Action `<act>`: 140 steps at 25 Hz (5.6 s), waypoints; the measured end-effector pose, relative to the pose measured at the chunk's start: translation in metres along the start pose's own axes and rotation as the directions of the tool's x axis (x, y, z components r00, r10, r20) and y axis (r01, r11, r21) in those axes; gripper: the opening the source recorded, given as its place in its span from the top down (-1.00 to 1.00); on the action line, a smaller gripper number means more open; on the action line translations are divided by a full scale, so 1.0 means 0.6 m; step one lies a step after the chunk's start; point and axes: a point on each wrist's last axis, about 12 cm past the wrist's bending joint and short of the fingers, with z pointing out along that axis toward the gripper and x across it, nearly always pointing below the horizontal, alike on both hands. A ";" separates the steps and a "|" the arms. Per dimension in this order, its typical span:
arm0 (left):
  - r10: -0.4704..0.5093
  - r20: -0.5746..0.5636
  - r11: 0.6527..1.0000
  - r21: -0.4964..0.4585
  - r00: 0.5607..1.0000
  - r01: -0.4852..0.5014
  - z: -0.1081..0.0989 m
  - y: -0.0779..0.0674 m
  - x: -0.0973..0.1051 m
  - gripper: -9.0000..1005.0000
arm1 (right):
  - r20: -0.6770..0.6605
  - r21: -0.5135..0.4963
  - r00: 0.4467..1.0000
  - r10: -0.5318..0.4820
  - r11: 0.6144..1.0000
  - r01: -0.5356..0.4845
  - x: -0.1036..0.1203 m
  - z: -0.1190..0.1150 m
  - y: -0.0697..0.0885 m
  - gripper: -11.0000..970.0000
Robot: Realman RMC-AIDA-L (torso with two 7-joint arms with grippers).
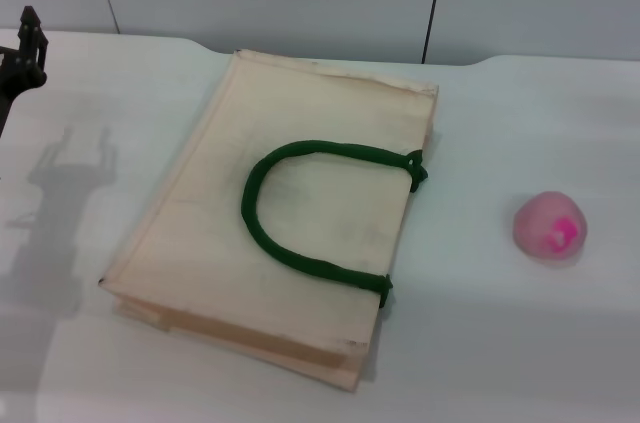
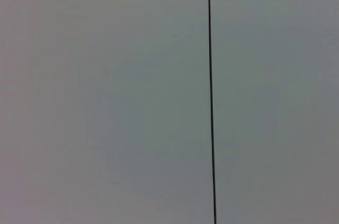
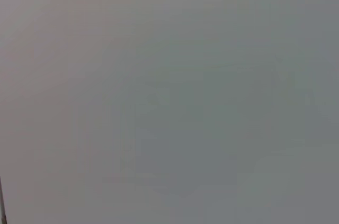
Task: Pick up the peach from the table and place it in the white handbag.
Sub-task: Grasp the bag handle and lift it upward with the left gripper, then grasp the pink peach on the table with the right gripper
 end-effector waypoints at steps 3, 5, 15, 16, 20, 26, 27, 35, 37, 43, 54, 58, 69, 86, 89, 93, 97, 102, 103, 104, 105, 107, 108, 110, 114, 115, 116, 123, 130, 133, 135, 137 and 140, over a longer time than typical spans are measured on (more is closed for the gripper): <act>0.000 -0.001 1.000 -0.001 1.000 0.000 -0.001 0.000 0.000 0.06 | 0.000 0.000 1.000 0.000 1.000 0.000 0.000 0.000 0.000 -0.79; 0.000 0.000 1.000 0.000 1.000 0.000 0.000 0.001 0.000 0.06 | 0.000 0.000 1.000 0.000 1.000 0.000 0.000 0.000 0.000 -0.78; -0.010 0.000 1.000 0.001 1.000 0.010 0.000 -0.001 0.000 0.05 | 0.000 0.000 1.000 0.000 1.000 0.000 0.000 0.000 0.000 -0.78; -0.013 0.000 1.000 0.002 1.000 0.013 0.000 -0.001 0.000 0.05 | 0.000 0.000 1.000 -0.001 1.000 0.001 0.000 0.000 -0.001 -0.78; -0.020 -0.001 1.000 0.011 1.000 0.020 0.002 -0.005 0.000 0.05 | -0.005 0.002 1.000 0.000 1.000 0.000 0.002 -0.001 -0.001 -0.78; -0.124 -0.029 0.988 0.088 0.992 0.126 0.004 -0.018 0.002 0.05 | -0.017 -0.007 0.999 0.039 0.999 -0.039 0.003 -0.001 -0.002 -0.78; -0.142 -0.038 0.984 0.104 0.989 0.146 0.005 -0.019 0.001 0.05 | -0.025 -0.014 0.998 0.052 0.999 -0.053 0.003 -0.001 -0.002 -0.78; -0.314 -0.177 0.899 0.259 0.933 0.352 0.024 0.001 -0.021 0.04 | -0.107 -0.177 0.992 0.070 0.980 -0.088 -0.011 0.017 0.010 -0.78; -0.327 -0.221 0.872 0.303 0.919 0.384 0.029 0.004 -0.032 0.04 | -0.123 -0.224 0.990 0.064 0.970 -0.090 -0.018 0.023 0.015 -0.78; -0.332 -0.418 0.779 0.383 0.845 0.496 0.054 0.003 -0.064 0.04 | -0.173 -0.339 0.984 0.033 0.936 -0.091 -0.034 0.034 0.026 -0.77; -0.102 -0.737 0.713 0.414 0.668 0.566 0.095 -0.029 -0.095 0.04 | -0.214 -0.490 0.976 -0.048 0.869 -0.065 -0.057 0.037 0.038 -0.77; -0.027 -0.786 0.716 0.417 0.618 0.561 0.102 -0.041 -0.097 0.04 | -0.252 -0.539 0.962 -0.106 0.841 -0.049 -0.070 0.042 0.042 -0.77; 0.092 -0.859 0.738 0.398 0.503 0.546 0.119 -0.063 -0.105 0.04 | -0.249 -0.567 0.962 -0.111 0.822 -0.052 -0.075 0.042 0.050 -0.77; 0.238 -0.881 0.750 0.435 0.410 0.499 0.131 -0.116 -0.090 0.04 | -0.240 -0.590 0.965 -0.109 0.806 -0.055 -0.079 0.040 0.054 -0.76; 0.239 -0.886 0.758 0.426 0.398 0.494 0.131 -0.116 -0.089 0.04 | -0.239 -0.590 0.965 -0.109 0.805 -0.055 -0.079 0.040 0.054 -0.76; 0.232 -0.885 0.768 0.421 0.403 0.482 0.135 -0.114 -0.088 0.04 | -0.240 -0.590 0.965 -0.108 0.805 -0.056 -0.079 0.040 0.055 -0.76; 0.239 -0.882 0.767 0.428 0.407 0.478 0.137 -0.125 -0.084 0.04 | -0.239 -0.592 0.965 -0.107 0.804 -0.057 -0.079 0.041 0.056 -0.76; 0.253 -0.875 0.762 0.442 0.412 0.472 0.139 -0.142 -0.075 0.04 | -0.239 -0.593 0.965 -0.107 0.803 -0.058 -0.079 0.041 0.058 -0.76; 0.257 -0.875 0.763 0.445 0.411 0.470 0.139 -0.144 -0.074 0.04 | -0.239 -0.593 0.965 -0.107 0.803 -0.058 -0.079 0.041 0.058 -0.76; 0.263 -0.874 0.763 0.447 0.408 0.467 0.139 -0.145 -0.074 0.04 | -0.239 -0.593 0.965 -0.107 0.803 -0.058 -0.079 0.041 0.058 -0.76; 0.267 -0.874 0.764 0.449 0.406 0.464 0.139 -0.146 -0.074 0.04 | -0.239 -0.593 0.965 -0.107 0.803 -0.058 -0.079 0.041 0.058 -0.76; 0.273 -0.876 0.768 0.448 0.398 0.458 0.139 -0.147 -0.072 0.04 | -0.239 -0.593 0.965 -0.107 0.803 -0.058 -0.079 0.041 0.057 -0.76; 0.275 -0.877 0.771 0.446 0.394 0.454 0.139 -0.148 -0.071 0.04 | -0.239 -0.593 0.965 -0.106 0.803 -0.058 -0.079 0.041 0.057 -0.76; 0.278 -0.879 0.776 0.444 0.389 0.448 0.139 -0.149 -0.069 0.04 | -0.239 -0.592 0.965 -0.106 0.803 -0.058 -0.079 0.041 0.057 -0.76; 0.293 -0.884 0.801 0.436 0.365 0.411 0.140 -0.150 -0.061 0.05 | -0.239 -0.594 0.965 -0.106 0.803 -0.059 -0.078 0.041 0.059 -0.76; 0.295 -0.884 0.804 0.435 0.363 0.405 0.141 -0.150 -0.061 0.05 | -0.239 -0.594 0.965 -0.106 0.803 -0.059 -0.078 0.041 0.059 -0.76; 0.296 -0.883 0.805 0.435 0.364 0.402 0.142 -0.150 -0.061 0.05 | -0.239 -0.594 0.965 -0.106 0.803 -0.059 -0.078 0.041 0.059 -0.76; 0.289 -0.882 0.809 0.433 0.373 0.397 0.144 -0.152 -0.061 0.06 | -0.239 -0.593 0.965 -0.105 0.803 -0.060 -0.078 0.041 0.059 -0.75; 0.289 -0.879 0.810 0.436 0.379 0.392 0.147 -0.153 -0.062 0.14 | -0.238 -0.590 0.966 -0.100 0.805 -0.062 -0.078 0.040 0.058 -0.75; 0.281 -0.879 0.810 0.432 0.384 0.396 0.148 -0.154 -0.063 0.22 | -0.238 -0.590 0.966 -0.100 0.805 -0.062 -0.078 0.040 0.057 -0.75; 0.273 -0.878 0.809 0.430 0.393 0.400 0.150 -0.155 -0.064 0.63 | -0.241 -0.589 0.966 -0.096 0.805 -0.067 -0.078 0.040 0.058 -0.75; 0.266 -0.876 0.806 0.431 0.404 0.405 0.150 -0.155 -0.065 0.67 | -0.246 -0.592 0.965 -0.091 0.802 -0.075 -0.078 0.039 0.058 -0.75; 0.256 -0.872 0.803 0.432 0.418 0.411 0.151 -0.155 -0.065 0.72 | -0.252 -0.604 0.964 -0.083 0.792 -0.090 -0.079 0.031 0.052 -0.75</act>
